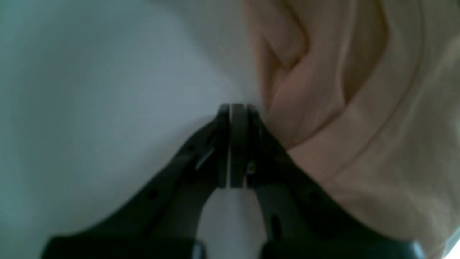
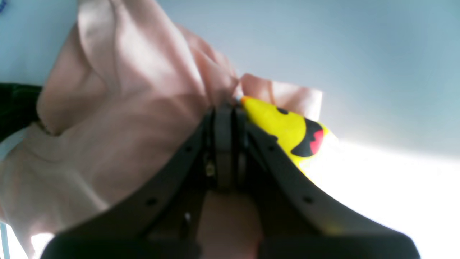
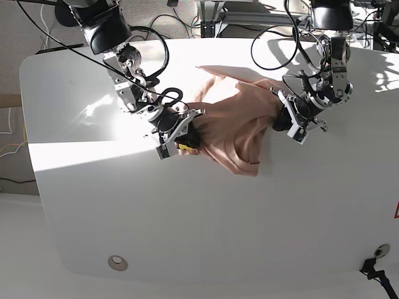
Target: Fold the T-shirt properly
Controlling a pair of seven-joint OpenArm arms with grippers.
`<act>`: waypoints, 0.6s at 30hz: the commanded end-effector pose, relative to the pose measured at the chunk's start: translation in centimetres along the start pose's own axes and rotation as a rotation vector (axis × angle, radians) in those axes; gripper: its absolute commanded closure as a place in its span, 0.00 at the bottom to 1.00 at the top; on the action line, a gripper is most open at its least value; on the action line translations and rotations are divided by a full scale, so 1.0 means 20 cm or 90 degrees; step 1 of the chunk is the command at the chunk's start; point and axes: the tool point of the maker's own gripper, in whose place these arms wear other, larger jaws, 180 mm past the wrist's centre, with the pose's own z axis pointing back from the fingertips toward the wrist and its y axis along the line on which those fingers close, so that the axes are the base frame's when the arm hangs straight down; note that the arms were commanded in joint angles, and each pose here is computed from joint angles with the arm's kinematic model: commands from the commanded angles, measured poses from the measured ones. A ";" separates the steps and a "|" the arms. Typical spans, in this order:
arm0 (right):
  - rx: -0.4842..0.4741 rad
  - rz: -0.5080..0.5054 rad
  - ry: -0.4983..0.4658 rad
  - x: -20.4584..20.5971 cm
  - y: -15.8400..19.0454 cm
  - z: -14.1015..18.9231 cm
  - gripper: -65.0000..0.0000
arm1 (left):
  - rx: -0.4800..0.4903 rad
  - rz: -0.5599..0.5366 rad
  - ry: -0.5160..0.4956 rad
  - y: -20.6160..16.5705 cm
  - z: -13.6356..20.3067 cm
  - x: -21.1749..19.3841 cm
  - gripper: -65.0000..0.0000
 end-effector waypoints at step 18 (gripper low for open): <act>0.022 0.075 -0.084 0.35 0.06 0.06 1.00 | 0.007 -0.090 -0.143 -0.18 0.21 0.37 1.00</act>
